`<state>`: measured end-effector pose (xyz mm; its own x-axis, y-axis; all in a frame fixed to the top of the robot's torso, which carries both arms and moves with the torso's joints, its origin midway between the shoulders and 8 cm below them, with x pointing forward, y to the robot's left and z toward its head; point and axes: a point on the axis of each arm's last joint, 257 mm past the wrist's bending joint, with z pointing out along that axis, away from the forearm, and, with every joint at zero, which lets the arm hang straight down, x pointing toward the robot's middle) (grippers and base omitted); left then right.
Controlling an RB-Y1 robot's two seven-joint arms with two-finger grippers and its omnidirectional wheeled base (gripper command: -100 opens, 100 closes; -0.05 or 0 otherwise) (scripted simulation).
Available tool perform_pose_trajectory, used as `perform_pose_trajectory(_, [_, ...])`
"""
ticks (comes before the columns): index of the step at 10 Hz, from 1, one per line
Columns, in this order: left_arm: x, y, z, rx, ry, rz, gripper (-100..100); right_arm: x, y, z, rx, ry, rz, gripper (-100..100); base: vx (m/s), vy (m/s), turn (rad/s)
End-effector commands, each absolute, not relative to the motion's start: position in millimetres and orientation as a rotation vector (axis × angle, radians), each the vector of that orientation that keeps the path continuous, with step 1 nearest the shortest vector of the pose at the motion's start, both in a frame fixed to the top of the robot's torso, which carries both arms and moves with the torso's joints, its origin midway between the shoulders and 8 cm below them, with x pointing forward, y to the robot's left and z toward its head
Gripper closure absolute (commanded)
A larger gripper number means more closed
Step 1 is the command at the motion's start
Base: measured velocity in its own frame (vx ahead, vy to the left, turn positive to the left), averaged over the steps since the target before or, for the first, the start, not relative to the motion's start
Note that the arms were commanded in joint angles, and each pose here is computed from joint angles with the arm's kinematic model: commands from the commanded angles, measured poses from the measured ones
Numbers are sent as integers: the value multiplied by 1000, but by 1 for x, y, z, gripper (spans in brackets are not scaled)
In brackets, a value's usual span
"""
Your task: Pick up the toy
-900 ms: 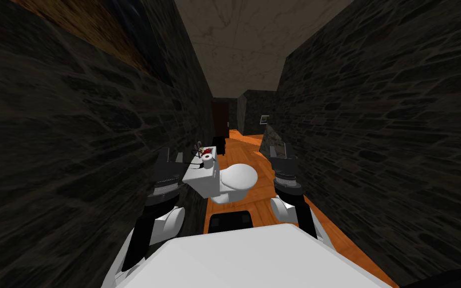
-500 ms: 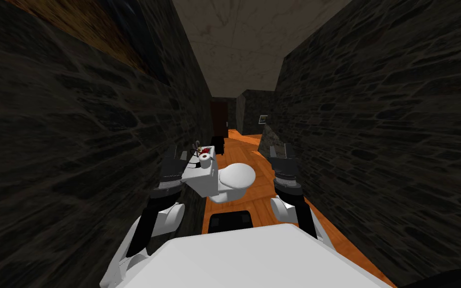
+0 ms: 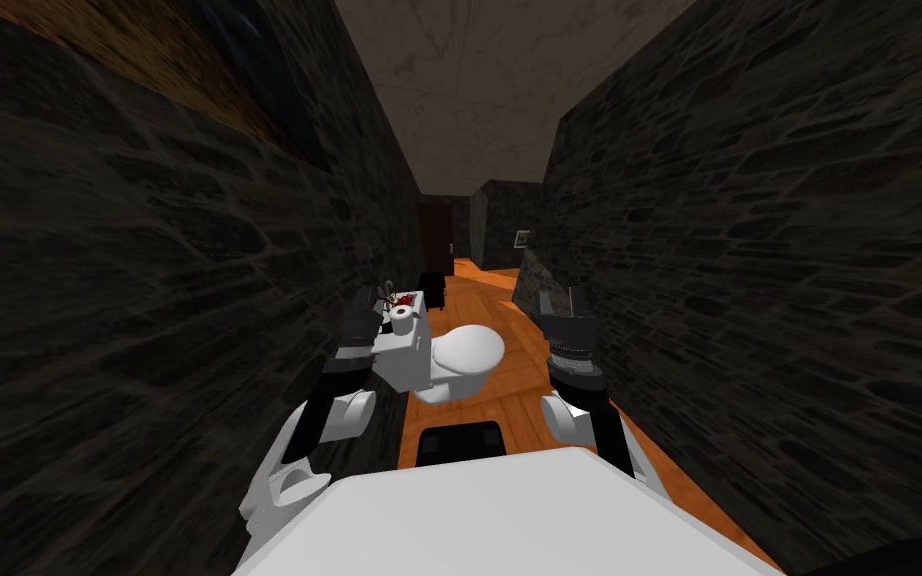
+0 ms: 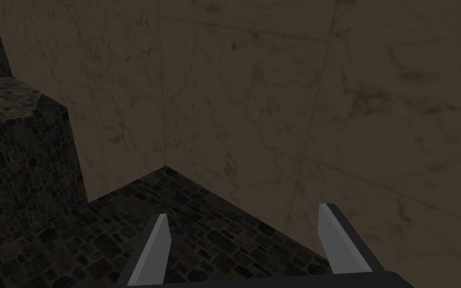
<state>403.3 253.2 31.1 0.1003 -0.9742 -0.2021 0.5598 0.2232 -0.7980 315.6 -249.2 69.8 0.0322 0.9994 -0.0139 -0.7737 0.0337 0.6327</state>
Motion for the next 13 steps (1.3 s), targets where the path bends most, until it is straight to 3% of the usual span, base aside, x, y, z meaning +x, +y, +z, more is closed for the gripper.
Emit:
perform_pose_trajectory(1, [420,254,27,-640,862,-1238,-100,316,-249,70,532,535,1468,0,-21,-57,-17])
perform_pose_trajectory(13, [517,258,-16,-814,1037,-1172,-100,316,-249,70,532,536,1468,0,-13,-62,-4])
